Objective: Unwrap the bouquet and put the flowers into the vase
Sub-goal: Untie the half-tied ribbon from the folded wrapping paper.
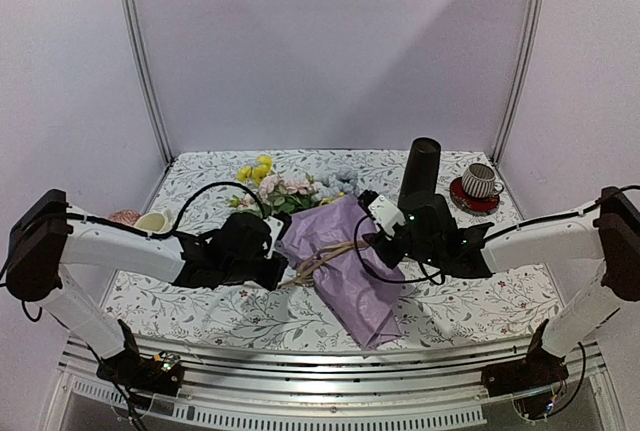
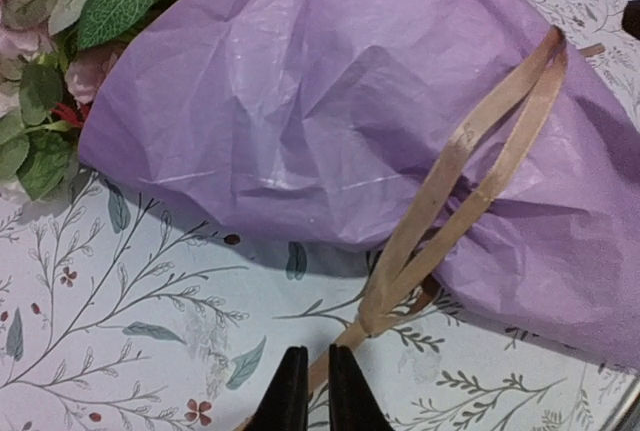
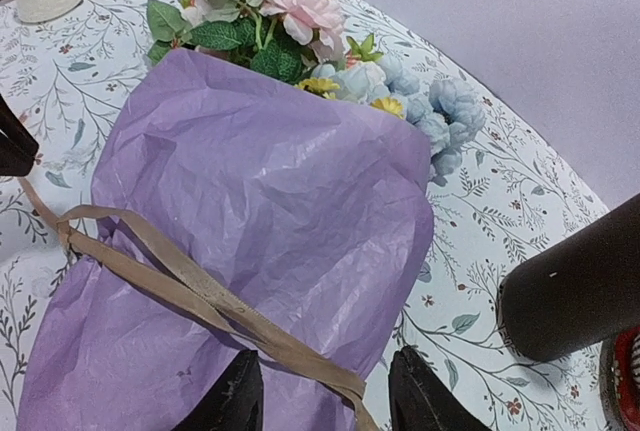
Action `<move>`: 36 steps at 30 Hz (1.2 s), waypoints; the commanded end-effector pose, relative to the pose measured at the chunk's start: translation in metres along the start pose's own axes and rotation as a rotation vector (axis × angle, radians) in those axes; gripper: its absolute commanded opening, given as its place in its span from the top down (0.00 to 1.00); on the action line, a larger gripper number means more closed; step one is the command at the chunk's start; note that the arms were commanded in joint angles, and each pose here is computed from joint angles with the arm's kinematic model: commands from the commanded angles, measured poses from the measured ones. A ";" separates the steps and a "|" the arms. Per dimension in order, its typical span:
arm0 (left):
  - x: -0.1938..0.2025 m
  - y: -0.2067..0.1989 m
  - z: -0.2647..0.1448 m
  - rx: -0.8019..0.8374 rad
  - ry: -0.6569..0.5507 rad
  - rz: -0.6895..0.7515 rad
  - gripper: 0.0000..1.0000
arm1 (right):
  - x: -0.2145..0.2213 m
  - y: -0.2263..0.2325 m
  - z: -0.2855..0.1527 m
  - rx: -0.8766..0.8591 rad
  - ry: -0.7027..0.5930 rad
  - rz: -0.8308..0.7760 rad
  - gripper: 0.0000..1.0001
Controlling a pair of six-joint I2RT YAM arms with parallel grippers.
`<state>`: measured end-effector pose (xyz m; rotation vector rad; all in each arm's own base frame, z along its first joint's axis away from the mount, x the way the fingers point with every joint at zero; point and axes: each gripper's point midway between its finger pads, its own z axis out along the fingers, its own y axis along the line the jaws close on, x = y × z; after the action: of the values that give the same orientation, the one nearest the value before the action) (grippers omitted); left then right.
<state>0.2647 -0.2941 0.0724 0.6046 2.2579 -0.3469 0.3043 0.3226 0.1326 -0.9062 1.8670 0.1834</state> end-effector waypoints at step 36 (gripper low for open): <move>-0.038 -0.017 0.000 0.030 -0.103 0.032 0.91 | 0.013 0.070 0.044 -0.137 0.115 -0.456 0.85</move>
<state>0.2778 -0.3136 0.0943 0.6154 2.1788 -0.3854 0.2828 0.3844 0.0838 -1.4191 1.7264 0.0352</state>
